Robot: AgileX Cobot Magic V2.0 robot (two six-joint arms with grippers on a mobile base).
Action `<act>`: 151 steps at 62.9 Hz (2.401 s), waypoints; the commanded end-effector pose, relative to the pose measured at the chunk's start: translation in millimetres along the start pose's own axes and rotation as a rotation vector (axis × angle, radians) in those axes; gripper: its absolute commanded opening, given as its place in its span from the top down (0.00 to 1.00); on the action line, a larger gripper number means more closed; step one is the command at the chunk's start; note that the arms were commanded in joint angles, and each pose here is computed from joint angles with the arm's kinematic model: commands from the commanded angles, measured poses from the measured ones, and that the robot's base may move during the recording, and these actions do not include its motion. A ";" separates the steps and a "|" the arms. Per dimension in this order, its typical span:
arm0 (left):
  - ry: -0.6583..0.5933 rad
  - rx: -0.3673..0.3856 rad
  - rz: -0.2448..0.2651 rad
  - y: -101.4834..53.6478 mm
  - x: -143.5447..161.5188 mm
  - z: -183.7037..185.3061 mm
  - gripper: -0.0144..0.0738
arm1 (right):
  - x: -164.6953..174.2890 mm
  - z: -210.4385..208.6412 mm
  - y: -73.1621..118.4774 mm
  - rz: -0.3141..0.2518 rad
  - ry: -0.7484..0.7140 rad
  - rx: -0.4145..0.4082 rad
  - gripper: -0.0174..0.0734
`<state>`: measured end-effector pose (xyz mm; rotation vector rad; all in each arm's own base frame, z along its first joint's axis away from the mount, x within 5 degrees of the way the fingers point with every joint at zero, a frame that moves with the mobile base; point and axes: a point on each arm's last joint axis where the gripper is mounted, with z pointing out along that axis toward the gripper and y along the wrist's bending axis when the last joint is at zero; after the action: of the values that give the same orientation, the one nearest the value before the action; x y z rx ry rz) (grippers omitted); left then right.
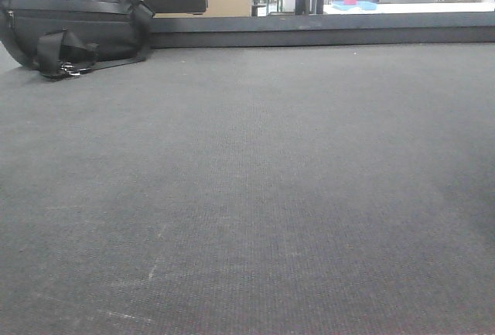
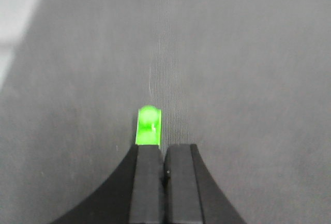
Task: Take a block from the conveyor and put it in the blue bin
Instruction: 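Close left gripper on green block and right gripper on blue block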
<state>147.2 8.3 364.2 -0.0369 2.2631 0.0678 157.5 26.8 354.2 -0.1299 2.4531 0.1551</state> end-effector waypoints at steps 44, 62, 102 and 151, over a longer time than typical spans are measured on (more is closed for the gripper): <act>0.459 0.046 -0.027 -7.2 -43.0 114.0 0.96 | -23.7 124.2 -10.2 0.003 0.570 0.050 0.61; 0.495 0.046 -0.027 -7.6 -40.1 122.6 0.96 | -23.5 160.8 -12.8 0.004 0.589 0.054 0.37; 0.486 0.046 -0.027 -7.6 -40.8 122.9 0.96 | -16.3 198.1 -15.6 0.008 0.641 0.058 0.98; 0.524 0.017 0.041 -4.5 -35.2 161.9 0.57 | -58.5 71.5 -5.6 -0.013 0.180 0.042 0.99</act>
<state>292.3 11.4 286.2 -0.0047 2.8069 0.0370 249.7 37.0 327.1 -0.1466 2.6839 0.0997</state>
